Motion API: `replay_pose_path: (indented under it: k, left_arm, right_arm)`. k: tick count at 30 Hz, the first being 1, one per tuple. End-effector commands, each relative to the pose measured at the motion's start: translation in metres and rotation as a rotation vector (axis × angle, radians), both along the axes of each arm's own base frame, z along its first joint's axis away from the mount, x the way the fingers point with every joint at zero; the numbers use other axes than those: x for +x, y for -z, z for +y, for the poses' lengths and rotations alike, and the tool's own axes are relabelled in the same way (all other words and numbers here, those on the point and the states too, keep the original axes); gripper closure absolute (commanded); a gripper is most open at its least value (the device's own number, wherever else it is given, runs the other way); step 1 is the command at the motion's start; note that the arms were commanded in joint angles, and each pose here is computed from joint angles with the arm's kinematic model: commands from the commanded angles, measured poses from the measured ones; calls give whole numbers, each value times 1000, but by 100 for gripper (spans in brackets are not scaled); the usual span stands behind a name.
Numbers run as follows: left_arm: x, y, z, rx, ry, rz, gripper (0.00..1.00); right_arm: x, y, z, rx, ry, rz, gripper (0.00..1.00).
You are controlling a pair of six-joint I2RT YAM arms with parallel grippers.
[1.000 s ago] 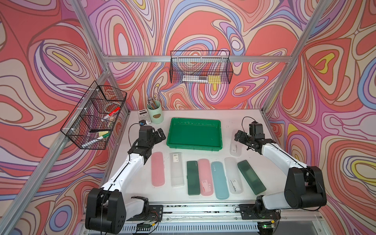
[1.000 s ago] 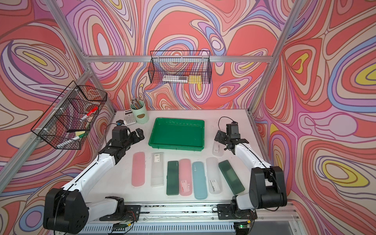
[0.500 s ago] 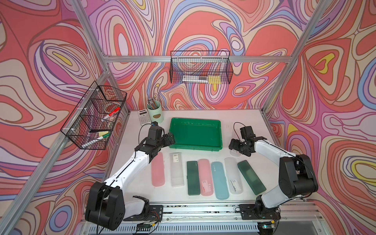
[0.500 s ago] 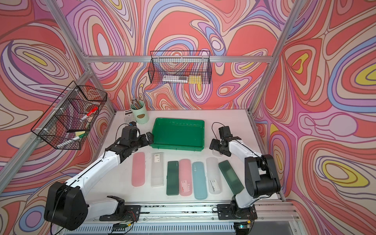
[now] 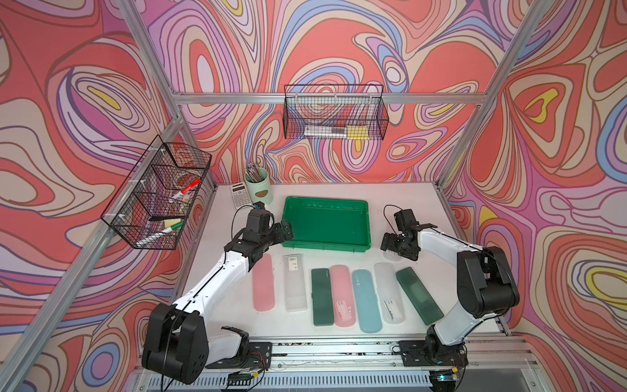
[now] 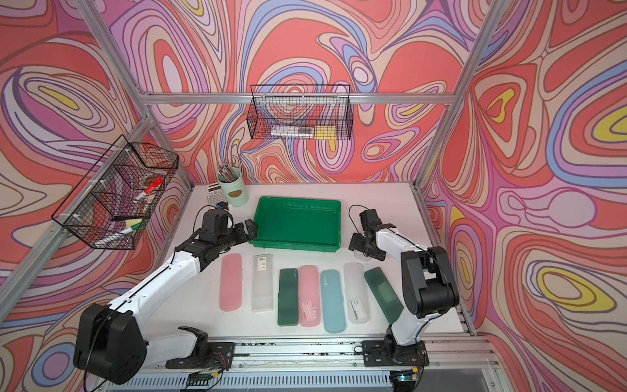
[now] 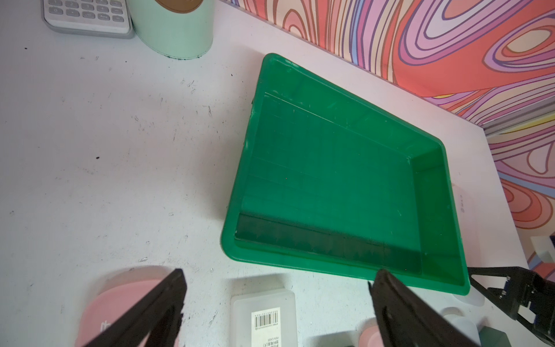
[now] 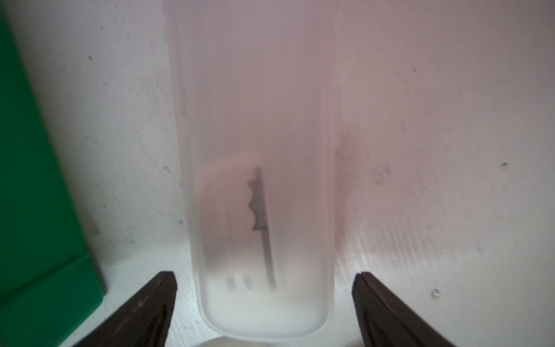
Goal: Put the pencil case into the storage box
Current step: Pick up the pencil case from the center of the board.
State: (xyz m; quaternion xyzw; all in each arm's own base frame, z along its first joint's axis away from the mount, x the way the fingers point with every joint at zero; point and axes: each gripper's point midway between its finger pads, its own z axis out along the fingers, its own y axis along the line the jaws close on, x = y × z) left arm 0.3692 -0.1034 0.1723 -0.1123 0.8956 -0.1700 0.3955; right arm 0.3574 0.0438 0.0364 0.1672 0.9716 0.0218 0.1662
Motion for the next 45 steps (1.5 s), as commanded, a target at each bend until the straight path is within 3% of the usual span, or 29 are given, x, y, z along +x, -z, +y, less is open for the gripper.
replay_pose_path:
  k: [1, 17, 29, 36, 45]
  left_arm:
    - [-1, -2, -2, -3, 14, 2, 1]
    - [-2, -4, -1, 8, 19, 1, 1]
    - [0, -14, -1, 9, 19, -9, 1]
    - [0, -22, 2, 23, 10, -27, 1]
    - [-2, -25, 5, 27, -5, -12, 1]
  right_arm:
    - [6, 5, 4, 7, -16, 3, 6]
    - [8, 27, -6, -72, 0, 81, 9]
    - [5, 34, -1, -71, -2, 84, 22]
    - [5, 19, -7, -102, 17, 31, 29]
    - [9, -27, -4, -83, 2, -86, 32]
